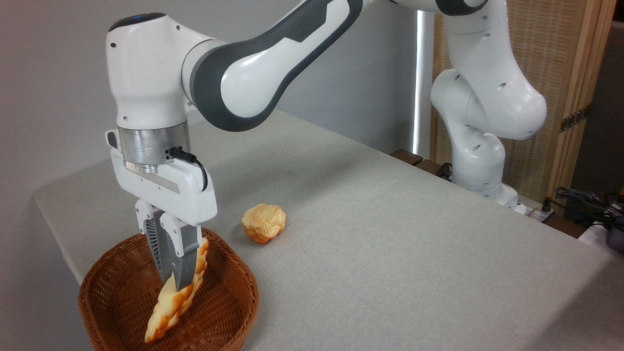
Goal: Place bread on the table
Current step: 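Lift the gripped loaf up out of the basket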
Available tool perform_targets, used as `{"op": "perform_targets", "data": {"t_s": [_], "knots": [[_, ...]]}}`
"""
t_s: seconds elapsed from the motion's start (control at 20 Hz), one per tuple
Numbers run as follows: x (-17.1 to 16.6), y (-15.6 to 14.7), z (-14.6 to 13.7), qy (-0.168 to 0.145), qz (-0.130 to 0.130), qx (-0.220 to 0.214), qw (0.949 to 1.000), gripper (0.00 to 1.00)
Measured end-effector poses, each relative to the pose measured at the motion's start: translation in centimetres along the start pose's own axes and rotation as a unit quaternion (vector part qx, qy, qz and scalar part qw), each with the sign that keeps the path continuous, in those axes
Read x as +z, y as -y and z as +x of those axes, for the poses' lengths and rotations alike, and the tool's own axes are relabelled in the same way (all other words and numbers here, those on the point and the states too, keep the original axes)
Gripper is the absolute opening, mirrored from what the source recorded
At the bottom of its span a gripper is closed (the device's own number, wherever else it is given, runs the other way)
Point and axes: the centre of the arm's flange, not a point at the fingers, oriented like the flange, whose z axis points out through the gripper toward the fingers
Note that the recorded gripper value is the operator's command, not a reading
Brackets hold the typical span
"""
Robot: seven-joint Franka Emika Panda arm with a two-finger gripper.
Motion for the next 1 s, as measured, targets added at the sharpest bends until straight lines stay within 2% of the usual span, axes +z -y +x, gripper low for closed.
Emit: {"op": "perform_targets", "data": {"t_s": [0.4, 0.65, 1.0], "knots": [[-1.4, -0.1, 0.3, -0.011, 0.004, 0.001, 0.9999, 0.34], [-5.7, 0.1, -0.1, -0.04, 0.012, -0.007, 0.9991, 0.34], [-10.0, -1.1, -3.0, -0.039, 0.006, -0.013, 0.9991, 0.34]]}}
